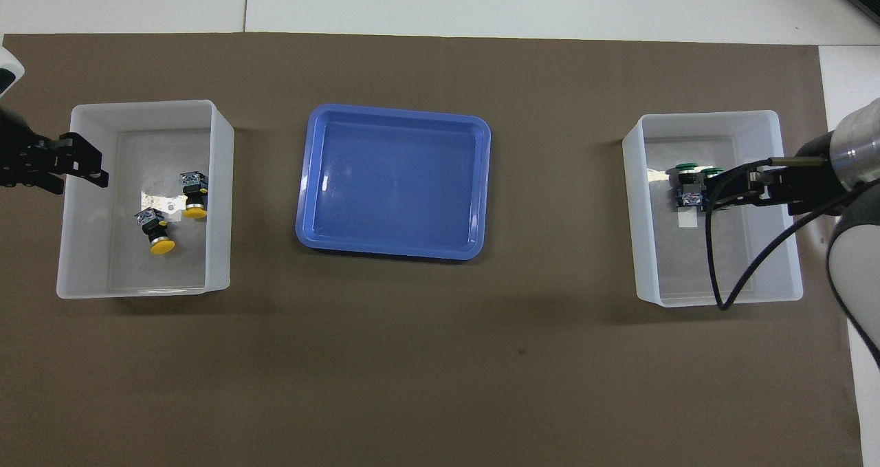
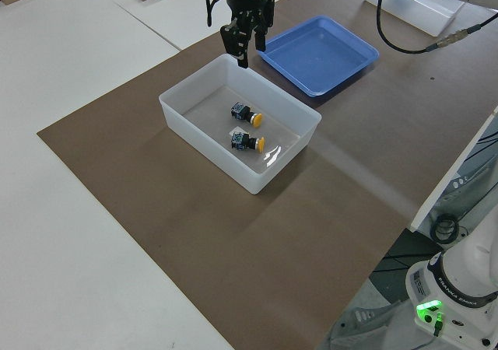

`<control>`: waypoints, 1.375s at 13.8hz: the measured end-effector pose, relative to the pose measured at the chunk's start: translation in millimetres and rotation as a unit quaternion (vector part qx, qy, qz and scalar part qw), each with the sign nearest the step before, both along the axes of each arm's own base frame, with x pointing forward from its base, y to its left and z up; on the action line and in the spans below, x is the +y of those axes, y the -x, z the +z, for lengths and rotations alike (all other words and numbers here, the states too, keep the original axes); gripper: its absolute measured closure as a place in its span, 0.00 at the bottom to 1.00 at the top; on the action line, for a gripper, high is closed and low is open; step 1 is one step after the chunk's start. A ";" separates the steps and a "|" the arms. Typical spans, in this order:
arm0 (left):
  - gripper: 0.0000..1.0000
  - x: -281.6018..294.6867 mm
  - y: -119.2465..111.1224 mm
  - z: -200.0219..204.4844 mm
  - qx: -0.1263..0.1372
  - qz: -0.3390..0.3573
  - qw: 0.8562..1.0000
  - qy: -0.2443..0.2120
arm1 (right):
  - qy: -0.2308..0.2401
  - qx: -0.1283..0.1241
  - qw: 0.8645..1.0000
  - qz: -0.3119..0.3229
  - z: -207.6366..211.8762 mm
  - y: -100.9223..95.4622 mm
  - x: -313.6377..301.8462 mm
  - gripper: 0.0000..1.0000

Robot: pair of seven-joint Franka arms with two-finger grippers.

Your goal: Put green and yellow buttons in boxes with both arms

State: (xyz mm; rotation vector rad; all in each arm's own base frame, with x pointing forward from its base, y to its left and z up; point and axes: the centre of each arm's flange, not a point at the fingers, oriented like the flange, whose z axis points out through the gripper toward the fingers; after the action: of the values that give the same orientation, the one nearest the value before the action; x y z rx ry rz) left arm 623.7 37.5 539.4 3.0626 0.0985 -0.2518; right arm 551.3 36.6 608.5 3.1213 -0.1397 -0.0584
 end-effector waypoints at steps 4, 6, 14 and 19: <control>0.33 -17.4 3.2 21.5 0.005 -0.020 1.000 -0.019 | 0.000 0.000 1.000 0.000 -0.2 0.0 0.3 0.00; 0.33 -36.3 3.0 23.3 0.005 -0.029 0.999 -0.023 | 0.000 0.000 1.000 0.000 -0.2 0.0 0.3 0.00; 0.07 -65.7 6.9 30.9 0.006 -0.036 0.998 -0.044 | 0.000 0.000 1.000 0.000 -0.3 0.0 0.3 0.00; 0.00 -90.7 8.9 42.3 -0.014 -0.007 0.999 -0.050 | 0.000 0.000 1.000 0.000 -0.3 0.0 0.3 0.00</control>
State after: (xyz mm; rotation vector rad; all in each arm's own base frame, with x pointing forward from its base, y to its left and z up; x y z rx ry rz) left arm 614.8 -53.2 581.7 3.1667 0.0904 -0.2121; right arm 551.3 36.9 608.2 3.1213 -0.1389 -0.0594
